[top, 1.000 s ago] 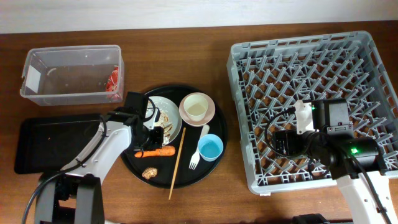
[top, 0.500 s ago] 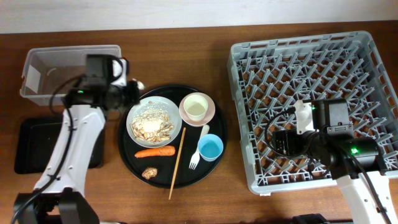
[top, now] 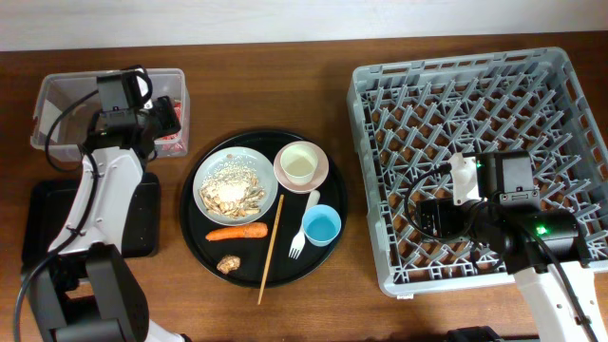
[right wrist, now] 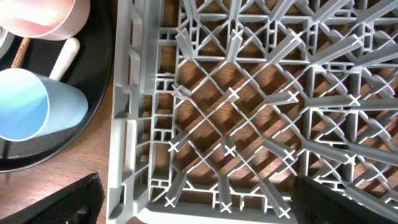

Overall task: Sort waste into correct bins and load items into the dishwasher rack
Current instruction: 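Grasp the white paper cup from the pink bowl with the left gripper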

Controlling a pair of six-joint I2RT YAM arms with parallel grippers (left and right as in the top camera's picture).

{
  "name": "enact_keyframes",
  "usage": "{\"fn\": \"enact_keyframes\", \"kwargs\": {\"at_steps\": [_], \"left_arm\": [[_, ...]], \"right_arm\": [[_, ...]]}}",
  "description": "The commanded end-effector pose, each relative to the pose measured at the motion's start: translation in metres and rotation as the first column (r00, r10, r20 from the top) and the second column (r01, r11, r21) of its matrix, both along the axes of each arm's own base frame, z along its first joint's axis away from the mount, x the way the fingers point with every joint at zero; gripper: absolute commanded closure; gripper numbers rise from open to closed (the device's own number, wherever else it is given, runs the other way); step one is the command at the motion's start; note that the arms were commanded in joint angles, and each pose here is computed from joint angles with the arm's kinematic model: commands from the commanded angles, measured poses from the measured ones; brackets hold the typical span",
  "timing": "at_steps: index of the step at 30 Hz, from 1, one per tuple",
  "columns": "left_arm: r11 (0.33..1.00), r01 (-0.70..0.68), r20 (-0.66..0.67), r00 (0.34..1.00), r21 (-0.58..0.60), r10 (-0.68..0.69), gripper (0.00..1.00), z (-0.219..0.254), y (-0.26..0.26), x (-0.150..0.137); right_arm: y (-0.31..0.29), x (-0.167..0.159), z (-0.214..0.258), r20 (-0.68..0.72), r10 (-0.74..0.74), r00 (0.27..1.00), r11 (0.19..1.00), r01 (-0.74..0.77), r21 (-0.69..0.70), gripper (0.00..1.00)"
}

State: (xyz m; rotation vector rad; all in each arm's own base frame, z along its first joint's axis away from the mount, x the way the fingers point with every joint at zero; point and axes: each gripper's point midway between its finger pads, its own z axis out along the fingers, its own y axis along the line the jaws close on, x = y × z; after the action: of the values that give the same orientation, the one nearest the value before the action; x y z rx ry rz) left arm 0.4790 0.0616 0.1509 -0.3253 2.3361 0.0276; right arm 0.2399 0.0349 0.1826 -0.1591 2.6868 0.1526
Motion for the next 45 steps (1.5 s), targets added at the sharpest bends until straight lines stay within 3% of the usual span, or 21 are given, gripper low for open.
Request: {"fn": "enact_keyframes", "kwargs": {"at_steps": [1,3,6,11,18,25,29,31,32,33,36,40,41,43,45], "left_arm": [[1.0,-0.014,0.044,0.999,0.015,0.014,0.32,0.012,0.006,0.007],[1.0,-0.011,0.049,0.999,0.013,0.01,0.34,0.015,0.005,0.006],[0.992,0.104,0.079,0.992,-0.078,-0.098,0.44,0.025,-0.024,0.006],[0.888,0.378,0.102,0.926,-0.263,-0.364,0.49,0.031,-0.113,-0.009],[0.79,0.526,-0.044,0.824,-0.315,-0.565,0.49,-0.004,-0.216,-0.051],[0.784,0.561,-0.222,0.756,-0.267,-0.616,0.5,-0.06,-0.26,-0.079],[0.78,0.562,-0.252,0.741,-0.275,-0.622,0.63,-0.074,-0.264,-0.082],[0.781,0.56,-0.257,0.74,-0.277,-0.622,0.78,-0.077,-0.264,-0.083],[0.781,0.56,-0.257,0.74,-0.277,-0.622,0.93,-0.077,-0.264,-0.082],[0.78,0.561,-0.253,0.741,-0.276,-0.622,1.0,-0.075,-0.264,-0.082],[0.786,0.559,-0.23,0.754,-0.266,-0.615,1.0,-0.065,-0.26,-0.077],[0.79,0.544,-0.127,0.795,-0.282,-0.593,1.0,-0.014,-0.241,-0.062],[0.738,0.574,-0.013,0.787,-0.355,-0.617,1.0,0.027,-0.235,-0.061],[0.657,0.615,0.075,0.752,-0.435,-0.655,1.0,0.052,-0.237,-0.068],[0.521,0.663,0.172,0.691,-0.538,-0.702,1.0,0.075,-0.244,-0.08]], "right_arm": [[0.0,0.003,0.006,0.02,-0.001,1.0,1.0,0.002,-0.004,0.01],[0.0,0.003,0.006,0.02,-0.001,1.0,1.0,0.002,-0.004,0.01],[0.0,0.003,0.006,0.021,-0.001,1.0,1.0,0.001,-0.005,0.01],[0.0,0.003,0.006,0.021,-0.001,1.0,1.0,0.002,-0.004,0.01],[0.0,0.003,0.006,0.021,-0.001,1.0,1.0,0.002,-0.004,0.01],[0.0,0.003,0.006,0.02,-0.002,1.0,1.0,0.002,-0.005,0.01],[0.0,0.003,0.006,0.02,-0.001,1.0,1.0,0.002,-0.005,0.01],[0.0,0.003,0.006,0.02,-0.001,1.0,1.0,0.002,-0.005,0.01],[0.0,0.003,0.006,0.02,-0.001,1.0,1.0,0.001,-0.005,0.01],[0.0,0.003,0.006,0.02,-0.001,1.0,1.0,0.002,-0.005,0.01],[0.0,0.003,0.006,0.019,-0.001,1.0,1.0,0.002,-0.005,0.01],[0.0,0.003,0.006,0.02,-0.003,1.0,1.0,0.003,-0.005,0.01],[0.0,0.005,0.007,0.027,-0.019,0.999,1.0,0.019,0.003,0.01],[-0.001,0.012,0.011,0.047,-0.08,0.996,0.996,0.078,0.037,0.01],[0.001,0.022,0.017,0.082,-0.133,0.988,0.988,0.126,0.091,0.01]]}}
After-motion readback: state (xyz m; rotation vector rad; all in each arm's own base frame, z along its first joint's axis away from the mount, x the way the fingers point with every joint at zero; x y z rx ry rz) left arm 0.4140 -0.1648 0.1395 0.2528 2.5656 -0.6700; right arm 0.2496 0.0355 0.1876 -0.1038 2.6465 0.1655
